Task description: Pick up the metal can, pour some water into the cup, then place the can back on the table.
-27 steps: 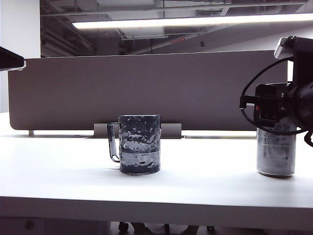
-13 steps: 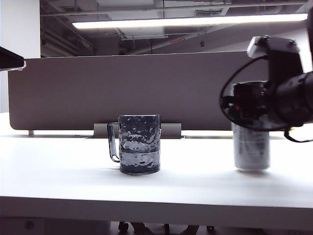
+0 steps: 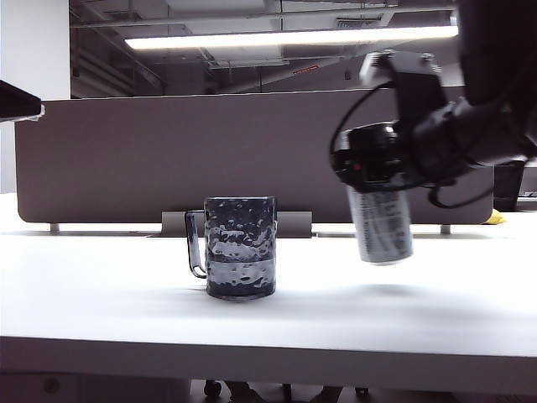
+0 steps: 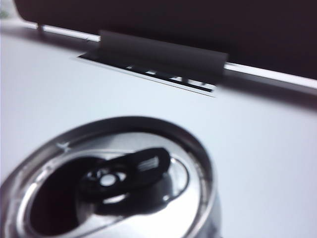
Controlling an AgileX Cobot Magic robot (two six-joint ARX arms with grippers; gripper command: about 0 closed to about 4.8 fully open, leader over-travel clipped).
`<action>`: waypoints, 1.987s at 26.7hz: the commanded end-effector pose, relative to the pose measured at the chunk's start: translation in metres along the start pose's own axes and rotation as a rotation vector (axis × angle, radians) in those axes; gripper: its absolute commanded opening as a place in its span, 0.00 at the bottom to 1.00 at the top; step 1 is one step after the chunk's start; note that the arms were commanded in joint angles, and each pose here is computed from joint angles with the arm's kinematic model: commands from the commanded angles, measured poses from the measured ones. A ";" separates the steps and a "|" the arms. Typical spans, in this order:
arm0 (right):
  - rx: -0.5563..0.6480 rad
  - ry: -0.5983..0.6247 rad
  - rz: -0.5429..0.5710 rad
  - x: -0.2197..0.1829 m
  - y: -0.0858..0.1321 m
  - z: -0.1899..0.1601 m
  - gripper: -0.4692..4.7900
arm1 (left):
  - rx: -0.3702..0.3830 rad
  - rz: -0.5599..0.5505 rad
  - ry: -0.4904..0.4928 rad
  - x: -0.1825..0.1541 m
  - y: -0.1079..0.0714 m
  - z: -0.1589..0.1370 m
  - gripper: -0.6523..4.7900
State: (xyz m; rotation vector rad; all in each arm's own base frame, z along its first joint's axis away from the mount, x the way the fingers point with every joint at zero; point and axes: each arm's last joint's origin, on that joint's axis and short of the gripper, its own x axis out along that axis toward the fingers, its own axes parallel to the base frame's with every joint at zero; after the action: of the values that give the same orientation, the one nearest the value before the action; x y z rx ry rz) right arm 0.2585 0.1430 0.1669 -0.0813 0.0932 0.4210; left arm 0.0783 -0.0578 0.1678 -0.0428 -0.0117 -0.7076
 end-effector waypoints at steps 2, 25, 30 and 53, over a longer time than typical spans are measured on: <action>-0.099 -0.024 0.045 0.011 0.012 0.019 0.58 | 0.002 0.001 -0.011 0.000 0.000 0.001 0.11; -0.447 0.019 0.159 0.033 0.050 0.059 0.58 | 0.005 0.086 -0.014 -0.001 0.009 0.002 0.11; -0.503 0.023 0.154 0.033 0.053 0.062 0.58 | 0.005 0.089 -0.013 -0.001 0.009 0.002 0.11; -0.759 0.022 0.176 0.032 0.058 0.060 0.58 | 0.006 0.107 -0.014 -0.001 0.011 0.002 0.11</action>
State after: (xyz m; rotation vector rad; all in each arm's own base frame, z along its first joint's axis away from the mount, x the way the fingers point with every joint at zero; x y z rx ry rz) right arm 0.2679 0.2126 0.2113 -0.8222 0.0090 0.6299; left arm 0.0843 -0.0486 0.1679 -0.0418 -0.0143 -0.5974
